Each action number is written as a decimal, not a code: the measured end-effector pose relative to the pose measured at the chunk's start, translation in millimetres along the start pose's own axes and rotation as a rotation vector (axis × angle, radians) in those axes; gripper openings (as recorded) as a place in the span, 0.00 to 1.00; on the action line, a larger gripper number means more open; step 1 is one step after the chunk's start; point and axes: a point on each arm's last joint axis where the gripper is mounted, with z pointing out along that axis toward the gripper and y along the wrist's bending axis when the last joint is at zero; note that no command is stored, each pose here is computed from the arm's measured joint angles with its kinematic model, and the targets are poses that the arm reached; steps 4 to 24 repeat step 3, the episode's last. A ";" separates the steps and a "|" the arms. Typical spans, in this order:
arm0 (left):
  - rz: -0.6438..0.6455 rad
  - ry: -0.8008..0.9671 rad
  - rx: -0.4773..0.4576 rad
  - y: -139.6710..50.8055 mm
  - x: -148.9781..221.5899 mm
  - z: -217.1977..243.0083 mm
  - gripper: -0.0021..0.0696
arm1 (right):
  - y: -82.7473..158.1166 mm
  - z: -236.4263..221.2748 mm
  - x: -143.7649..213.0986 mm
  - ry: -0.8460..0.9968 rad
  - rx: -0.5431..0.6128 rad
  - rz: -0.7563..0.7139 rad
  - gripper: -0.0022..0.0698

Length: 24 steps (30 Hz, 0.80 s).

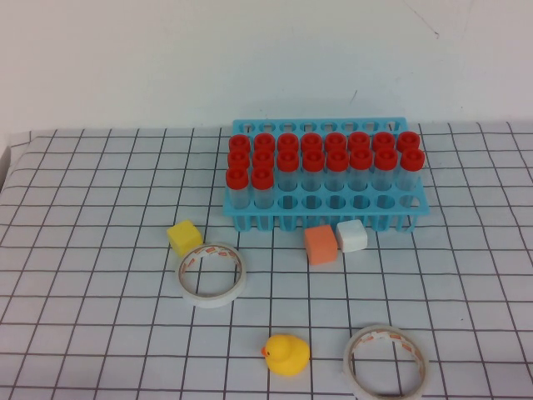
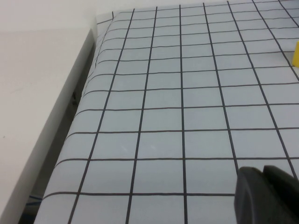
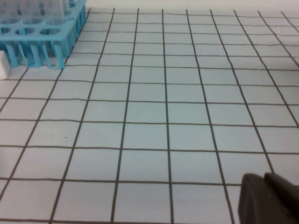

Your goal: Place the test tubes

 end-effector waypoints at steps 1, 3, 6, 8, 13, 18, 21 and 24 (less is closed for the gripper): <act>0.000 0.000 0.000 0.0 0.0 0.0 0.03 | 0.0 0.0 0.0 0.000 0.000 0.000 0.03; 0.000 0.000 0.000 0.0 0.0 0.0 0.03 | 0.0 0.0 0.0 0.000 0.000 0.000 0.03; 0.000 0.000 0.000 0.0 0.0 0.0 0.03 | 0.0 0.0 0.0 0.000 0.000 0.000 0.03; 0.000 0.000 0.000 0.0 0.0 0.0 0.03 | 0.0 0.0 0.0 0.000 0.000 0.000 0.03; 0.000 0.000 0.000 0.0 0.0 0.0 0.03 | 0.0 0.0 0.0 0.000 0.000 0.000 0.03; 0.000 0.000 0.000 0.0 0.0 0.0 0.03 | 0.0 0.0 0.0 0.000 0.000 0.000 0.03; 0.000 0.000 0.000 0.0 0.0 0.0 0.03 | 0.0 0.0 0.0 0.000 0.000 0.000 0.03; 0.000 0.000 0.000 0.0 0.0 0.0 0.03 | 0.0 0.0 0.0 0.000 0.000 0.000 0.03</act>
